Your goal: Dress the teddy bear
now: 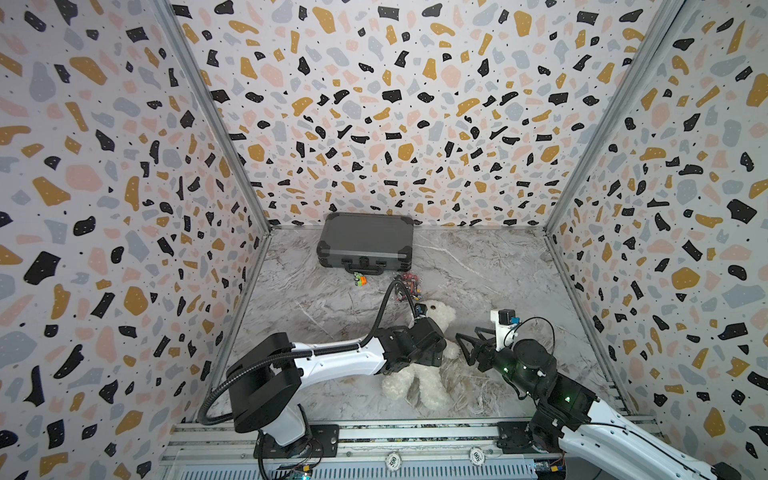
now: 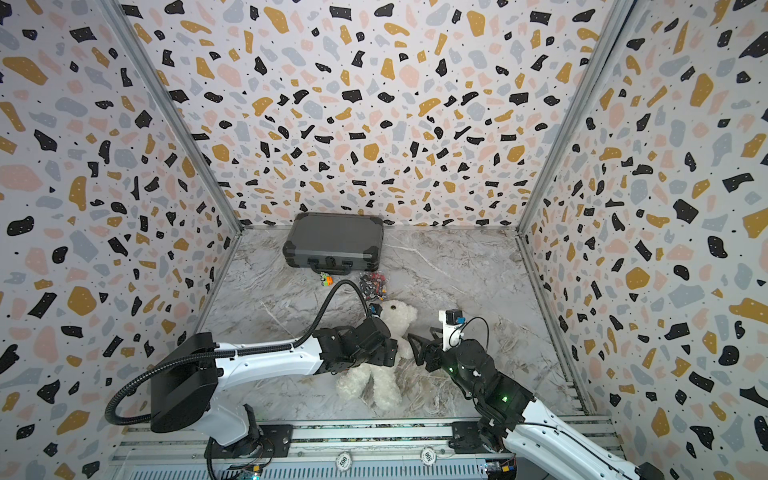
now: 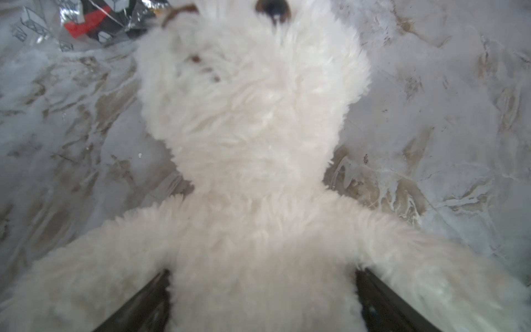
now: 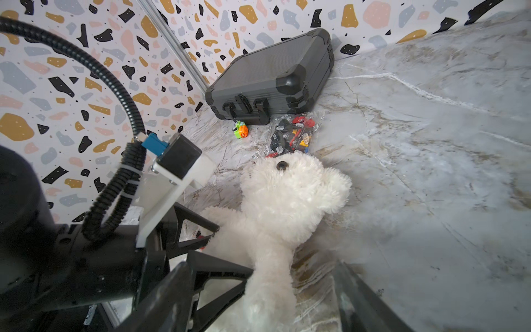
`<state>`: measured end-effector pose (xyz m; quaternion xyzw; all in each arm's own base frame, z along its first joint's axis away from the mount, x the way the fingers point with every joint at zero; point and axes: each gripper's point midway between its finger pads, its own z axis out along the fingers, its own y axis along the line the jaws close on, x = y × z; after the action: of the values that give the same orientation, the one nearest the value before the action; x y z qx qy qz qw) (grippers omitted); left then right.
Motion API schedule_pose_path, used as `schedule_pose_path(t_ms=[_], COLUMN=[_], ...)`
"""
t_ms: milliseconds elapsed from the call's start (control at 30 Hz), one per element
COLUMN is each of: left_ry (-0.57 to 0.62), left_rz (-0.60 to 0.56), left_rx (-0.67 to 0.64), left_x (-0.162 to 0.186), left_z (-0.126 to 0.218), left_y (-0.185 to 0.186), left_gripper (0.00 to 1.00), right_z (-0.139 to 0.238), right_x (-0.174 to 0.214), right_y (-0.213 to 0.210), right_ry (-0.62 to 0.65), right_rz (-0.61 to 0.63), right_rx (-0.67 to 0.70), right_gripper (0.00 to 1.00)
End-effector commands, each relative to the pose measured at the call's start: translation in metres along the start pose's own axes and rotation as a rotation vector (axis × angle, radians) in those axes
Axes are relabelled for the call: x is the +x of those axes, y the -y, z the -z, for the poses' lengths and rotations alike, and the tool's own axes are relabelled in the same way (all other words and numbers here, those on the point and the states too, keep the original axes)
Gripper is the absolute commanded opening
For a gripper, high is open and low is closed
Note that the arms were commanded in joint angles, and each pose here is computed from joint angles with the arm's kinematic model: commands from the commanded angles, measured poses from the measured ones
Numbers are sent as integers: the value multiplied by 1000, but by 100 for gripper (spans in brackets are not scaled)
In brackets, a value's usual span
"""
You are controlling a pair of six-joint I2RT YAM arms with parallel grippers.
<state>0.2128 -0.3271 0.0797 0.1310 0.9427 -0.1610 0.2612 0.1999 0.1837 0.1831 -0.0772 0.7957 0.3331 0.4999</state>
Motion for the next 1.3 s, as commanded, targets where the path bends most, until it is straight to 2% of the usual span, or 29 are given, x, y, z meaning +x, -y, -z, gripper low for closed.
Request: schedule_pose_path(t_ms=[0,133,200,300,500,767,1000,1100,1267], left_ry=[-41,-73,-78,-83,-61,-1,119,152,204], left_rz=[-8,-28,-35,-43,-42,-54,-53,-43,13], left_rx=[-30,-48,-52,-53,-36,29,112,108,98], left_x=[16,24,25,26,19,2,-20,-24,-31], left_z=[-10,-22,-25,-27,-22,-7,25,39,66], left_y=[-8,-10,-10,-10,-5,8,13,2,-34], left_gripper=[98,97,94,85,61,40,30,30,29], right_z=[2,3,3,4,2,-5,-10,-16,-44], right_x=[-5,-10,-11,-12,-10,-13,-24,-27,-10], right_y=[3,8,11,14,20,21,24,23,18], right_ry=[17,29,29,29,18,-8,-34,-57,-194], right_rz=[24,31,36,42,47,71,112,139,178], right_rx=[9,23,33,45,65,81,122,131,101], right_gripper=[79,78,78,78,78,77,77,78,77])
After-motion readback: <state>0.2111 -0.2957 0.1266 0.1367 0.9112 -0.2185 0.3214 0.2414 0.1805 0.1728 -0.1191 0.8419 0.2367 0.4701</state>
